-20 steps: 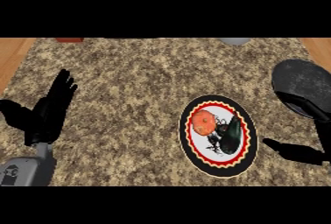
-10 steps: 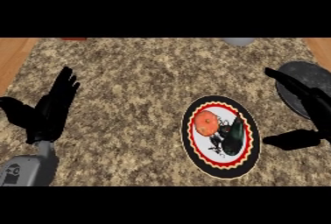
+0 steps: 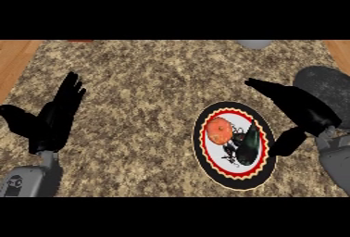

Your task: Pick the squash from the plate and place it in the pan

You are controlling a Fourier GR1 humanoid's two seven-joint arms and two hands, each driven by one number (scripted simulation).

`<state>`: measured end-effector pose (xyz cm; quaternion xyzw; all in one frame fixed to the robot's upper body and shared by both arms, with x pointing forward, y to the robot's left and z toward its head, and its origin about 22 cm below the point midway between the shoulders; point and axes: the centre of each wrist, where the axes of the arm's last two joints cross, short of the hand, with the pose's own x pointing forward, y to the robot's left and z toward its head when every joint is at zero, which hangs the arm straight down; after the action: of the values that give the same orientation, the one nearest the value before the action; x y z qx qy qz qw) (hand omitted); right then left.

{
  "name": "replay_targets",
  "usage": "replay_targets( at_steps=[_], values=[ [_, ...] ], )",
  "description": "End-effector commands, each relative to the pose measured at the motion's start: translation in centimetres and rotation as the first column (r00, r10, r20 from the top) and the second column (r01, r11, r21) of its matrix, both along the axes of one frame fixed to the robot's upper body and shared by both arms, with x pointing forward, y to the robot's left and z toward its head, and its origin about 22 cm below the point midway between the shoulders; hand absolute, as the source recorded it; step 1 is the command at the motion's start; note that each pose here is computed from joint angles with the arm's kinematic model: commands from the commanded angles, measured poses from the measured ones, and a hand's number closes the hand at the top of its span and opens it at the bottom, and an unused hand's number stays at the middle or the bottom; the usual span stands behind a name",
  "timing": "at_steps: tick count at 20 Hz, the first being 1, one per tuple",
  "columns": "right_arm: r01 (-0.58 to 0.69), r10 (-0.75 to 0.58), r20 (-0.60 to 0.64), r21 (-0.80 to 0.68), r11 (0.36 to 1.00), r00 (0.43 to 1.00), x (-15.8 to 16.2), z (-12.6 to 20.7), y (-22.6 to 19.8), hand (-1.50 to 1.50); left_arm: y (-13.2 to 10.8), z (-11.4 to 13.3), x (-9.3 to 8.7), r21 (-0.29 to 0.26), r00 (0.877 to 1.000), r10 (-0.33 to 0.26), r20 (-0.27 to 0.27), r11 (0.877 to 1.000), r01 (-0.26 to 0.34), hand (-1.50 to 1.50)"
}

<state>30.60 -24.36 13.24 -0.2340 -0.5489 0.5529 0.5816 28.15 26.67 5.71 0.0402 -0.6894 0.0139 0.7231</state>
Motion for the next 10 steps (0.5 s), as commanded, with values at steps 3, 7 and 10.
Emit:
replay_targets(
  at_steps=[3,7,10],
  values=[
    [-0.087,0.065,-0.163,-0.130,0.988,0.984,0.7,0.0,2.3,-1.50,-1.6,0.3,0.8,-0.007,1.000,0.018,0.005,1.000,-0.018,0.00],
    [-0.105,0.077,-0.148,-0.194,0.975,0.986,-0.4,-1.2,5.4,-1.50,1.8,1.5,0.4,-0.001,1.000,0.011,-0.007,1.000,-0.011,0.00],
    [-0.106,0.070,-0.123,-0.316,0.943,0.990,-0.5,0.1,4.5,-1.50,-0.9,-1.2,-0.8,-0.005,1.000,0.017,-0.013,1.000,-0.017,0.00]
  ],
)
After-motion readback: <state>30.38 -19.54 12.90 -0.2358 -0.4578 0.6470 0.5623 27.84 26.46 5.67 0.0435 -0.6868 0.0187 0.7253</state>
